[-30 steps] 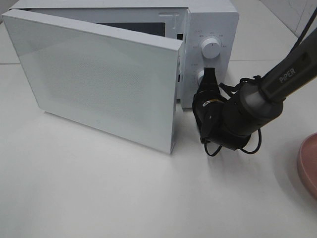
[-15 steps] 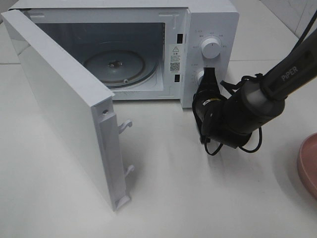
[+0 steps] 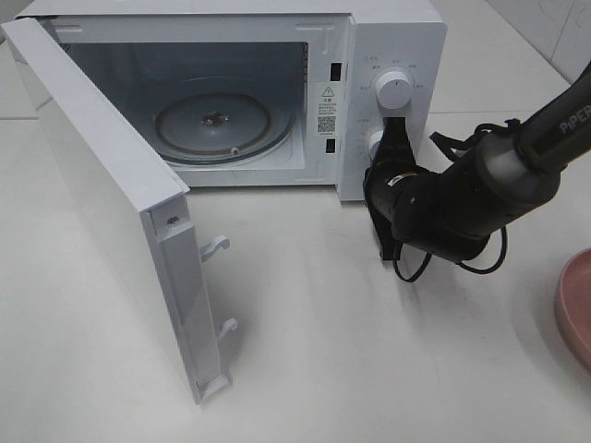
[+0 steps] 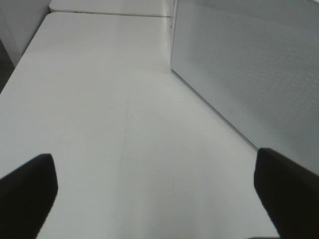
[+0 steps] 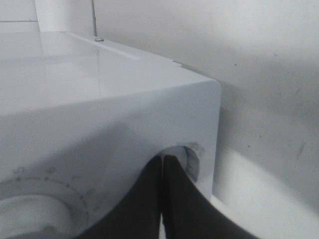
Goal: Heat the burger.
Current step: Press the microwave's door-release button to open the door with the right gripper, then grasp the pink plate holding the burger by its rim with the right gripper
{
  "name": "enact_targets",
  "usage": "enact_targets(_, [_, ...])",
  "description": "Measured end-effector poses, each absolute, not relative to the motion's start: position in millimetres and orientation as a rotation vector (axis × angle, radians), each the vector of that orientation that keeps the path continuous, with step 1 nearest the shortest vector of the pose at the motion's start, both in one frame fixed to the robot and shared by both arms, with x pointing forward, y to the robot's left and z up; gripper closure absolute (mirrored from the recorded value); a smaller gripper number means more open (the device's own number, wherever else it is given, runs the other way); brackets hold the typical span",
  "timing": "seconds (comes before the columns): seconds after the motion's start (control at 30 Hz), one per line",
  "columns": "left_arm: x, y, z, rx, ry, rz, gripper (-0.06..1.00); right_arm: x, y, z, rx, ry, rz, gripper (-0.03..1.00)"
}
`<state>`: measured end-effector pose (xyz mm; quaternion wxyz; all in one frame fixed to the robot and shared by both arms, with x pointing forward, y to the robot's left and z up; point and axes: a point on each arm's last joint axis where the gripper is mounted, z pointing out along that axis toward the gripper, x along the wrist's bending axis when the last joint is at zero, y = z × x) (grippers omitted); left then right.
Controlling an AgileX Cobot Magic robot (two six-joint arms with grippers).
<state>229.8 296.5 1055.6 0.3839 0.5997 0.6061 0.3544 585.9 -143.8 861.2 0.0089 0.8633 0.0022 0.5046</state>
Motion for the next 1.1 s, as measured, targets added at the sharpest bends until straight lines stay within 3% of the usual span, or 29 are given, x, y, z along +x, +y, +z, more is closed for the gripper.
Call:
enact_targets(0.63, [230,296,1056,1.529,1.545,0.903,-0.05,542,-161,891,2.747,0.298,1.426,0.95])
enact_targets(1.1, [230,296,1056,1.529,1.545,0.903,-0.05,513,-173,902,2.654,1.159,1.029,0.95])
